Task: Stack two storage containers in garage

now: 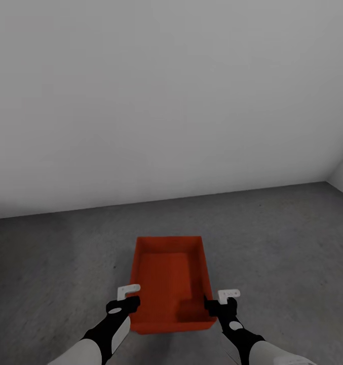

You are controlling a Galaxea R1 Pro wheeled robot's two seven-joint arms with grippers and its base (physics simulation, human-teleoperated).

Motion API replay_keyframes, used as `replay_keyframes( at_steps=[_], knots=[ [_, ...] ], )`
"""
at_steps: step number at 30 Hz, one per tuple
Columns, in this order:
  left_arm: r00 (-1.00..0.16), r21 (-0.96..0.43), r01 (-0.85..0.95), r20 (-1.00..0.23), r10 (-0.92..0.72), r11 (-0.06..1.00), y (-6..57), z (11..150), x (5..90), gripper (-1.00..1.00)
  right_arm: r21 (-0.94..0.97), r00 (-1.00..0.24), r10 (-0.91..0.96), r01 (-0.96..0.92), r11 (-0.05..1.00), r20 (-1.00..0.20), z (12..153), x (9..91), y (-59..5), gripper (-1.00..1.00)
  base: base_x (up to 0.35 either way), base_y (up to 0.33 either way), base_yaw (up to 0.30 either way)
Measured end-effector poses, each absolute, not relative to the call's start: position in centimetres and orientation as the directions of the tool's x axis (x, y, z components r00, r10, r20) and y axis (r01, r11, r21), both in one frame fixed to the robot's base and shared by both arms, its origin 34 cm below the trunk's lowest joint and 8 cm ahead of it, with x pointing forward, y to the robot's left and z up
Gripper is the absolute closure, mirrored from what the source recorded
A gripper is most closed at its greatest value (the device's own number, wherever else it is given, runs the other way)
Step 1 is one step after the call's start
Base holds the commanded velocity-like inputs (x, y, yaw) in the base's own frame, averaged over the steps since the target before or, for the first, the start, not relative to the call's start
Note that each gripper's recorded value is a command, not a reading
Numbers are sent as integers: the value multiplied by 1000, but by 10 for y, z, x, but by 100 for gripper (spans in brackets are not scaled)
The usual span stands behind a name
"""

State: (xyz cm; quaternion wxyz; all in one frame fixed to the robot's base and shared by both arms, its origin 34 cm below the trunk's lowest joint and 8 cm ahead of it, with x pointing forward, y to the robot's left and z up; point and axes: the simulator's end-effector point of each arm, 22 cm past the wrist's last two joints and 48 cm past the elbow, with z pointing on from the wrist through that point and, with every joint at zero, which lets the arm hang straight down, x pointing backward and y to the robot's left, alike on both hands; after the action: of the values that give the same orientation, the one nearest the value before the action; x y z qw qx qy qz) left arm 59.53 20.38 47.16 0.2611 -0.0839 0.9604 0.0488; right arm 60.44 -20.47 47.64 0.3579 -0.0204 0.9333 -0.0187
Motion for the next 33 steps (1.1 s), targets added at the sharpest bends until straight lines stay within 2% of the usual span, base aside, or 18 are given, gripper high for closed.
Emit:
replay_keyframes(
  at_steps=[27, 33],
  knots=[
    [-849, 57, -178, -514, -124, 982, 205, 518, 598, -100, -50, -743, -49, -22, 999, -667, 522, 606, -206, -100, 0, 0, 0],
    [-854, 94, -192, -506, -119, 977, 236, 523, 592, -100, -58, -743, -53, -19, 998, -667, 532, 607, -212, -100, 0, 0, 0]
  ],
)
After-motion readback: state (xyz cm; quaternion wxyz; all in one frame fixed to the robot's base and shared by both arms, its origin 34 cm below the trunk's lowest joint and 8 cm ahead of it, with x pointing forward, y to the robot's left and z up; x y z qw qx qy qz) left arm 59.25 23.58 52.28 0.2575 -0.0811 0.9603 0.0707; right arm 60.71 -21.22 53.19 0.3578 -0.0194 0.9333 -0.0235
